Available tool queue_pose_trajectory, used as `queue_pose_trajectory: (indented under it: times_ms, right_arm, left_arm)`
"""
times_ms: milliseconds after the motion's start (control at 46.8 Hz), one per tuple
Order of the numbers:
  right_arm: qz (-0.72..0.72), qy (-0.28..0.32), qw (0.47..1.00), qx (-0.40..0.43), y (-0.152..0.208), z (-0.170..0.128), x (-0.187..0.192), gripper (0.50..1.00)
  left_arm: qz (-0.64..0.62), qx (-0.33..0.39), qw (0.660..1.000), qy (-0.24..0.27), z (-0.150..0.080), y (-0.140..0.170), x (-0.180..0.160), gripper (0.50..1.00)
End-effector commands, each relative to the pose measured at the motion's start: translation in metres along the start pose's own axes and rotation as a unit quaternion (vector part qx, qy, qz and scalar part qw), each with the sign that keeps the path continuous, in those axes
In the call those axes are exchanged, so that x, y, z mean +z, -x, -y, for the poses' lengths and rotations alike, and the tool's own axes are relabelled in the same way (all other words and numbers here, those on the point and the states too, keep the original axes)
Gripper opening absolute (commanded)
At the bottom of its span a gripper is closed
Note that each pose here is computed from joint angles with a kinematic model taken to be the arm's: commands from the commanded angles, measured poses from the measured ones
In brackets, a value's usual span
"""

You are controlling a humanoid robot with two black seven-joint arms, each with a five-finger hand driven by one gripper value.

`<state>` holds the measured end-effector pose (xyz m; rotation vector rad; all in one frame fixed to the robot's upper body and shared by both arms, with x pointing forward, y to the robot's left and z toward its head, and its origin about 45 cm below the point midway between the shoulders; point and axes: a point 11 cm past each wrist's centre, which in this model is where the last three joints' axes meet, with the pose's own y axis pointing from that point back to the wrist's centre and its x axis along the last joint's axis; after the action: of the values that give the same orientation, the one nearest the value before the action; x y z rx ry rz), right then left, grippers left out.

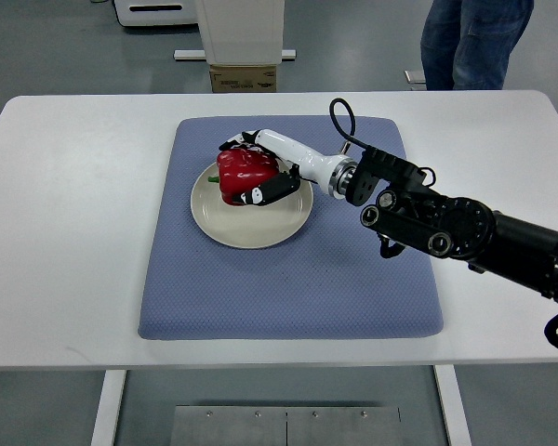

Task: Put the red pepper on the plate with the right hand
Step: 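Carry the pepper with the right hand over the plate and lower it, then open the right hand fingers to release the pepper on the plate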

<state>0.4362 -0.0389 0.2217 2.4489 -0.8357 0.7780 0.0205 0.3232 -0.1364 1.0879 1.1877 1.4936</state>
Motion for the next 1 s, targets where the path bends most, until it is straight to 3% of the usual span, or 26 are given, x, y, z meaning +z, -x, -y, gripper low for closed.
queue_pose_trajectory:
  times_ms: [0, 492, 855, 876, 983]
  right_arm:
    - [0.001, 0.010, 1.000, 0.005, -0.001, -0.001, 0.008, 0.500]
    - [0.018, 0.037, 0.999, 0.008, 0.014, -0.009, 0.033, 0.500]
    - [0.023, 0.031, 0.999, 0.010, 0.014, -0.009, 0.031, 0.500]
    - [0.025, 0.031, 0.999, 0.010, 0.015, -0.009, 0.031, 0.510]
    - [0.030, 0.033, 0.999, 0.011, 0.016, -0.010, 0.033, 0.715]
  left_arm:
    - [0.000, 0.000, 1.000, -0.001, 0.000, 0.000, 0.000, 1.000]
    - [0.000, 0.000, 1.000, 0.000, 0.000, 0.000, 0.000, 1.000]
    - [0.000, 0.000, 1.000, 0.000, 0.000, 0.000, 0.000, 1.000]
    - [0.000, 0.000, 1.000, -0.001, 0.000, 0.000, 0.000, 1.000]
    - [0.000, 0.000, 1.000, 0.000, 0.000, 0.000, 0.000, 1.000]
